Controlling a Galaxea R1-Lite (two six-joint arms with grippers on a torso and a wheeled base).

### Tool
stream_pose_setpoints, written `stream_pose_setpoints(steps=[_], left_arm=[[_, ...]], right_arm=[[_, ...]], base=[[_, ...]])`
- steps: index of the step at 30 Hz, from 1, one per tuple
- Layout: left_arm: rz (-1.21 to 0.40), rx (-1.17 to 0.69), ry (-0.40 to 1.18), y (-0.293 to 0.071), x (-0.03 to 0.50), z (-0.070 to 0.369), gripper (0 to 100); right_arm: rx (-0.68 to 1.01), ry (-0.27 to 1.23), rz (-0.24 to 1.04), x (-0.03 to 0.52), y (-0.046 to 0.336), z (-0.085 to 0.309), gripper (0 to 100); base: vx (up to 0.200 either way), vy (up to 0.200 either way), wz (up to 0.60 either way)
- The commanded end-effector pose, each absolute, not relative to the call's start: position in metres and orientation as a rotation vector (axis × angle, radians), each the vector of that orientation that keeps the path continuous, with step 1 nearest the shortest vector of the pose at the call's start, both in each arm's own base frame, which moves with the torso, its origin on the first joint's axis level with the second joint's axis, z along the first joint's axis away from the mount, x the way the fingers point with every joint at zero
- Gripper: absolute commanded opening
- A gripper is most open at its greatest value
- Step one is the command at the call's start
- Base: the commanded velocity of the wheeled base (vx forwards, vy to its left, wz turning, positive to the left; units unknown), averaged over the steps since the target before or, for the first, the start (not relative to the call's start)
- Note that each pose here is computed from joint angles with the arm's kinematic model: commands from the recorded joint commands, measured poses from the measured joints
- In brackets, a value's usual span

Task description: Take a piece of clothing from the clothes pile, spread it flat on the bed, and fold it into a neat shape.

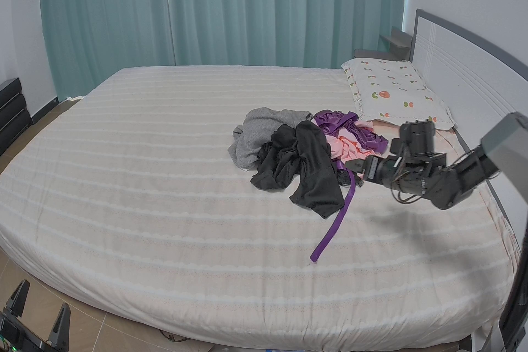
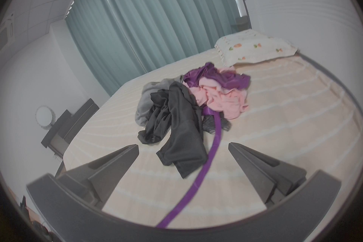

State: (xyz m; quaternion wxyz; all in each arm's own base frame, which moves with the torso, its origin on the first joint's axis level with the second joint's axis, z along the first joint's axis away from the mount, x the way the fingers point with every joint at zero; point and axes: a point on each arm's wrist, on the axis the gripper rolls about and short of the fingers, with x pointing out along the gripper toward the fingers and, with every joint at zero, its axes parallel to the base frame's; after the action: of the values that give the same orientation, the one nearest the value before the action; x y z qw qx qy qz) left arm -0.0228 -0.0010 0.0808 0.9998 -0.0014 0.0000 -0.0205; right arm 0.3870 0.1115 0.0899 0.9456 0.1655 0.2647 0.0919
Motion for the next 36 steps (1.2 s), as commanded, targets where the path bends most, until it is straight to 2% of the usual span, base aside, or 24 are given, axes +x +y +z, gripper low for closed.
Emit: stream_pose_setpoints(steps=[1, 11, 27, 28, 36], left_arm=[[-0.041, -0.003, 0.000, -0.001, -0.023, 0.075, 100], [-0.041, -0.003, 0.000, -0.001, -0.023, 0.075, 100], [-0.041, -0.003, 0.000, -0.001, -0.023, 0.075, 100], [-0.040, -0.003, 0.000, -0.001, -0.023, 0.075, 100], [-0.041, -0.003, 0.000, -0.001, -0.023, 0.075, 100]], right_arm=[[0.409, 0.638, 0.154, 0.446, 0.170, -0.026, 100], [0.423, 0.655, 0.129, 0.458, 0.168, -0.049, 100], [0.425, 0.629, 0.124, 0.466, 0.168, -0.051, 100], [0.422, 0.633, 0.125, 0.466, 0.169, -0.053, 0], [0.395, 0.656, 0.130, 0.462, 0.171, -0.055, 0]], base=[[0.000, 0.000, 0.00], [0.000, 0.000, 0.00], [0.000, 0.000, 0.00], [0.000, 0.000, 0.00], [0.000, 0.000, 0.00]])
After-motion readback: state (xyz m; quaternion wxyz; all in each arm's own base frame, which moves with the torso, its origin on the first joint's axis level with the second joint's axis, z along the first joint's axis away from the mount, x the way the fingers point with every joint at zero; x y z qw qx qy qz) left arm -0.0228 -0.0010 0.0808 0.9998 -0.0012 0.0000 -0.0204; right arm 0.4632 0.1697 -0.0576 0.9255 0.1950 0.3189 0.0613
